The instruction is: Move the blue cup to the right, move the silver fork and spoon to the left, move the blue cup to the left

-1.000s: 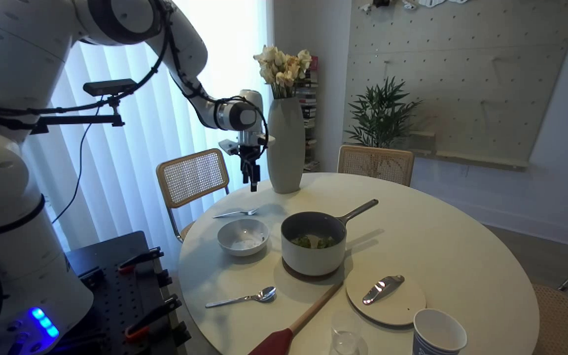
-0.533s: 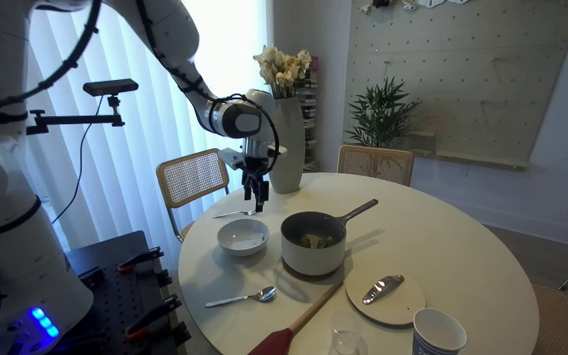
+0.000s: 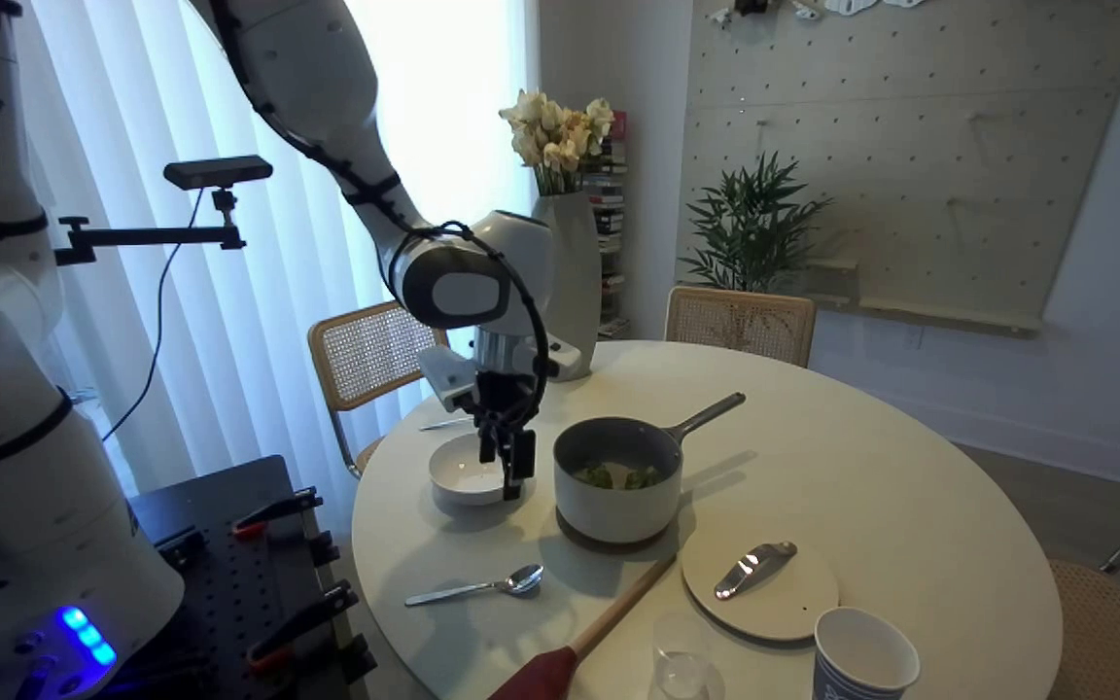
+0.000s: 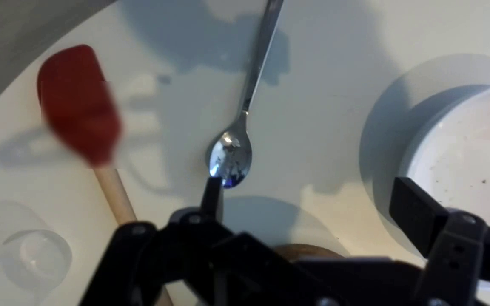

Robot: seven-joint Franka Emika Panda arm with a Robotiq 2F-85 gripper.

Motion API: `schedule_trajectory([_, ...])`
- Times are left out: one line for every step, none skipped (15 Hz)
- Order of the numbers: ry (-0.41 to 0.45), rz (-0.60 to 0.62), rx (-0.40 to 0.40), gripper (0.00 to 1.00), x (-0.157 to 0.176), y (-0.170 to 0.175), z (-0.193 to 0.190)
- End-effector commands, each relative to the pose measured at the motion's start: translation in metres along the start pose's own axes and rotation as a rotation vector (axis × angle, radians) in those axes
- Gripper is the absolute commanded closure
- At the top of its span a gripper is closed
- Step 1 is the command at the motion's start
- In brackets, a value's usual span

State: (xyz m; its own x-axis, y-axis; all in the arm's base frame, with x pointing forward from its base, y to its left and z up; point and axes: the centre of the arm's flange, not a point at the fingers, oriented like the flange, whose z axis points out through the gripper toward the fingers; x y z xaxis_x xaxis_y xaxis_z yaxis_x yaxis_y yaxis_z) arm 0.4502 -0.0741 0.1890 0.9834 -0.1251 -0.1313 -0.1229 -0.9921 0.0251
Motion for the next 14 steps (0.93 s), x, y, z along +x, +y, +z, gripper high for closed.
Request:
schedule_trajectory([0.033, 0.001, -0.011, 0.0, -0.025, 0.015, 0.015])
schedule_trajectory([0.036, 0.007, -0.012, 0.0, -0.029, 0.016, 0.02])
schedule_trajectory([0.039, 0.015, -0.01, 0.0, -0.034, 0.017, 0.025])
schedule_trajectory([0.04, 0.02, -0.007, 0.0, -0.038, 0.017, 0.029])
schedule_trajectory([0.044, 0.026, -0.007, 0.0, -0.042, 0.018, 0.034])
schedule_trajectory([0.046, 0.03, -0.002, 0.0, -0.047, 0.019, 0.039])
schedule_trajectory([0.047, 0.032, -0.004, 0.0, -0.051, 0.02, 0.043])
schedule_trajectory([0.056, 0.035, -0.008, 0.0, -0.054, 0.021, 0.047])
schedule_trajectory([0.066, 0.039, -0.01, 0.0, -0.057, 0.022, 0.05])
schedule_trajectory([0.078, 0.044, -0.014, 0.0, -0.059, 0.024, 0.054])
schedule_trajectory([0.087, 0.053, -0.014, 0.0, -0.061, 0.026, 0.059])
schedule_trajectory([0.098, 0.06, -0.016, 0.0, -0.061, 0.028, 0.063])
schedule_trajectory([0.107, 0.066, -0.018, 0.0, -0.062, 0.029, 0.069])
schedule_trajectory([0.115, 0.072, -0.021, 0.0, -0.062, 0.03, 0.073])
